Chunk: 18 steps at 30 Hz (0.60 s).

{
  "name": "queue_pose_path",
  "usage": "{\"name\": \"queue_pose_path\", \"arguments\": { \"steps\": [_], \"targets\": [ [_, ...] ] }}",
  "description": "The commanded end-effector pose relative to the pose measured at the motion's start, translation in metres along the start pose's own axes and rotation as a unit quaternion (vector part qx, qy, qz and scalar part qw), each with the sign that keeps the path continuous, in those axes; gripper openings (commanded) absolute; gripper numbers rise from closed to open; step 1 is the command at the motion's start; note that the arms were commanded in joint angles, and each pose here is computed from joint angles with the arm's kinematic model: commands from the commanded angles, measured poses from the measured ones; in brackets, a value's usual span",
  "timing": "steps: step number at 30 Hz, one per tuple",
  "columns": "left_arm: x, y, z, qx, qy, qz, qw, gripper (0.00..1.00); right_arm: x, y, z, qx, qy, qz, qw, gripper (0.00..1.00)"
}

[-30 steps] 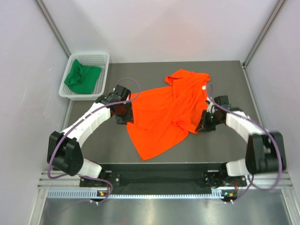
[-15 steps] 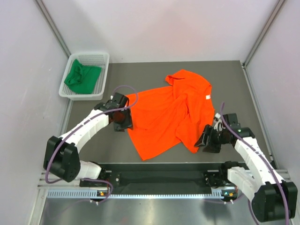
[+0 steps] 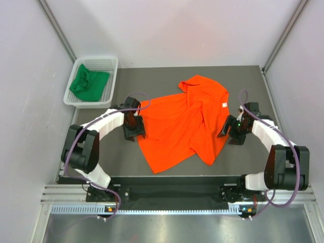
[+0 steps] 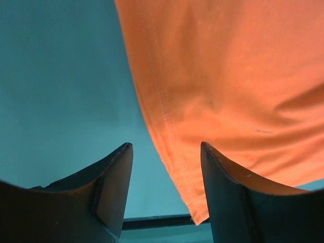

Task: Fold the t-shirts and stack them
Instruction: Flatten the tshirt out

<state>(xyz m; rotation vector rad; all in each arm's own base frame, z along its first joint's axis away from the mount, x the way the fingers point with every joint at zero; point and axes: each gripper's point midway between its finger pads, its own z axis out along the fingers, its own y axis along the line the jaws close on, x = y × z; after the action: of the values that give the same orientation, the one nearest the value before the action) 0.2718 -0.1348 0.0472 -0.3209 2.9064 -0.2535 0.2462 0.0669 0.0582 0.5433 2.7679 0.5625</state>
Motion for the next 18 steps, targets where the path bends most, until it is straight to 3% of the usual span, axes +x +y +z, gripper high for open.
{"name": "queue_pose_path", "arguments": {
  "steps": [1,9,13,14,15,18],
  "targets": [
    [-0.013,-0.015,0.006,0.03,-0.013,-0.01,0.999,0.61,-0.045,-0.007,-0.011,0.002,-0.068,-0.012,0.998,0.69],
    [-0.022,-0.005,0.038,0.019,0.01,-0.042,0.999,0.56,-0.074,-0.023,0.005,0.013,-0.063,-0.008,0.998,0.81],
    [-0.032,0.006,0.051,0.012,0.019,-0.063,0.998,0.49,-0.09,-0.021,0.011,0.008,-0.076,-0.004,0.997,0.79],
    [-0.038,0.009,0.055,0.011,0.02,-0.069,0.997,0.47,-0.094,-0.019,0.015,0.004,-0.075,0.0,0.997,0.75],
    [-0.04,0.01,0.057,0.011,0.023,-0.071,0.997,0.43,-0.096,-0.019,0.016,0.002,-0.076,0.001,0.997,0.72],
    [-0.056,0.005,0.062,0.017,0.024,-0.069,0.997,0.15,-0.107,-0.015,0.024,-0.008,-0.077,0.002,0.997,0.56]
  ]
}}
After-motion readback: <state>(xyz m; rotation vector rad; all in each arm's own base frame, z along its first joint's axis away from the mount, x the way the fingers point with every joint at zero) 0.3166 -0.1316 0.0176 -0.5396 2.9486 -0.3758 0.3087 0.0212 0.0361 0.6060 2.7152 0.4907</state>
